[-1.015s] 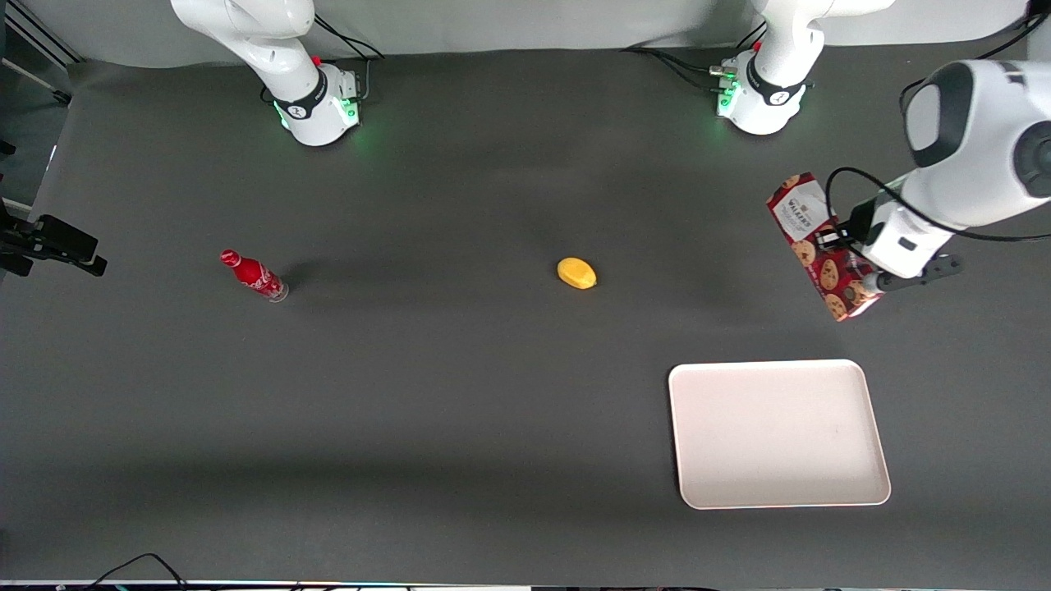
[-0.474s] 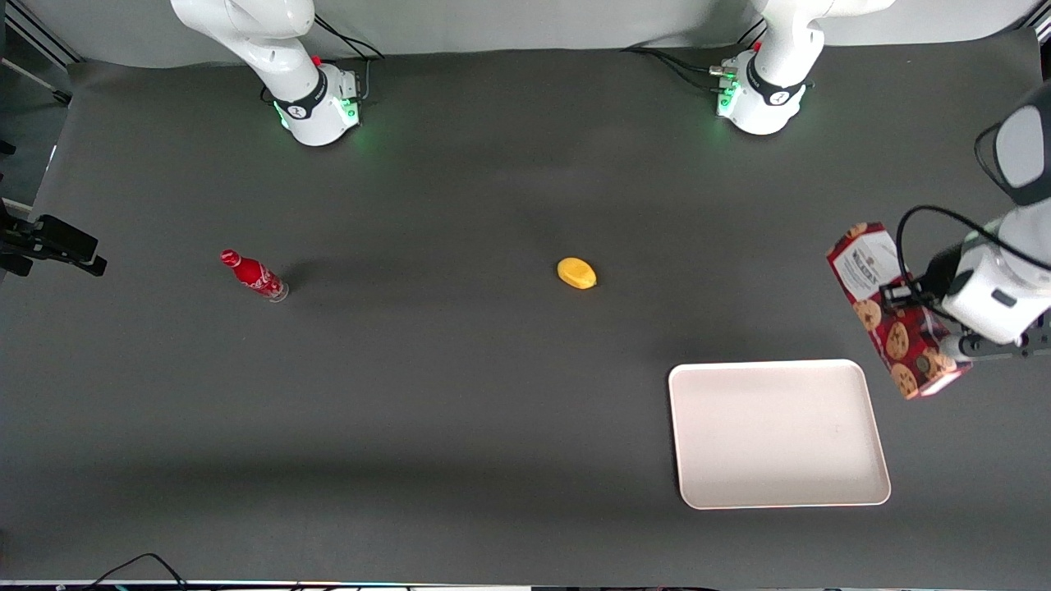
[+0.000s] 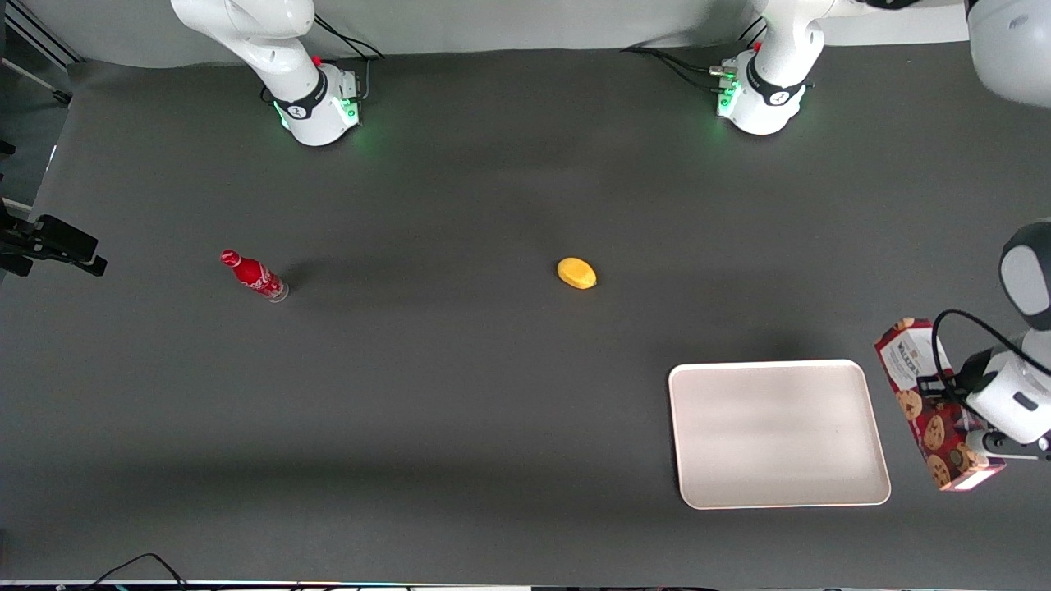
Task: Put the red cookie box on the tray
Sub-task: 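Carry the held cookie box over to the white tray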
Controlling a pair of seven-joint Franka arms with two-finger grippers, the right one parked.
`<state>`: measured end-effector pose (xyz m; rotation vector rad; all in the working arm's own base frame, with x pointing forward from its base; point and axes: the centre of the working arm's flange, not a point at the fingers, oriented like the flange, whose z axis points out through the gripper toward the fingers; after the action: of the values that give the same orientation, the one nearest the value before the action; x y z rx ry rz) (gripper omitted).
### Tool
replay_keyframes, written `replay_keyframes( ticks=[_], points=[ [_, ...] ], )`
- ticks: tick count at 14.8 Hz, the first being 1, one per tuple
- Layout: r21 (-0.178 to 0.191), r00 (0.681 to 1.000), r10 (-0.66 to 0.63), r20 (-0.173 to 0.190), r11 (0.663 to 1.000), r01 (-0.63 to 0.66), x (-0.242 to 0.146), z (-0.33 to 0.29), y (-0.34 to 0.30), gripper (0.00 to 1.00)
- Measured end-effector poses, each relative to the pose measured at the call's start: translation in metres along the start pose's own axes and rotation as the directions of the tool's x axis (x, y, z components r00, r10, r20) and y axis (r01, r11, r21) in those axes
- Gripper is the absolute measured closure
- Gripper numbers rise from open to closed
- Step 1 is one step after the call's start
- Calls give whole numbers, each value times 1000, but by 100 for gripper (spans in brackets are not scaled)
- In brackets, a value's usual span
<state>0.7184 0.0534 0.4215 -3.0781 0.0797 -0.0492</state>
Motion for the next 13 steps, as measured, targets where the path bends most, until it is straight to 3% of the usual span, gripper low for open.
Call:
replay_keyframes(
  ticks=[2, 6, 9, 10, 13],
  points=[
    [7, 1000, 9, 7, 1000, -9, 11, 34, -1, 94],
    [6, 997, 10, 82, 1000, -10, 17, 120, 7, 94],
    [-10, 993, -3, 115, 1000, 4, 16, 159, 9, 94],
    [-13, 993, -8, 119, 1000, 10, 15, 163, 8, 94],
    [-8, 996, -17, 84, 1000, 17, 19, 163, 4, 94]
  ],
)
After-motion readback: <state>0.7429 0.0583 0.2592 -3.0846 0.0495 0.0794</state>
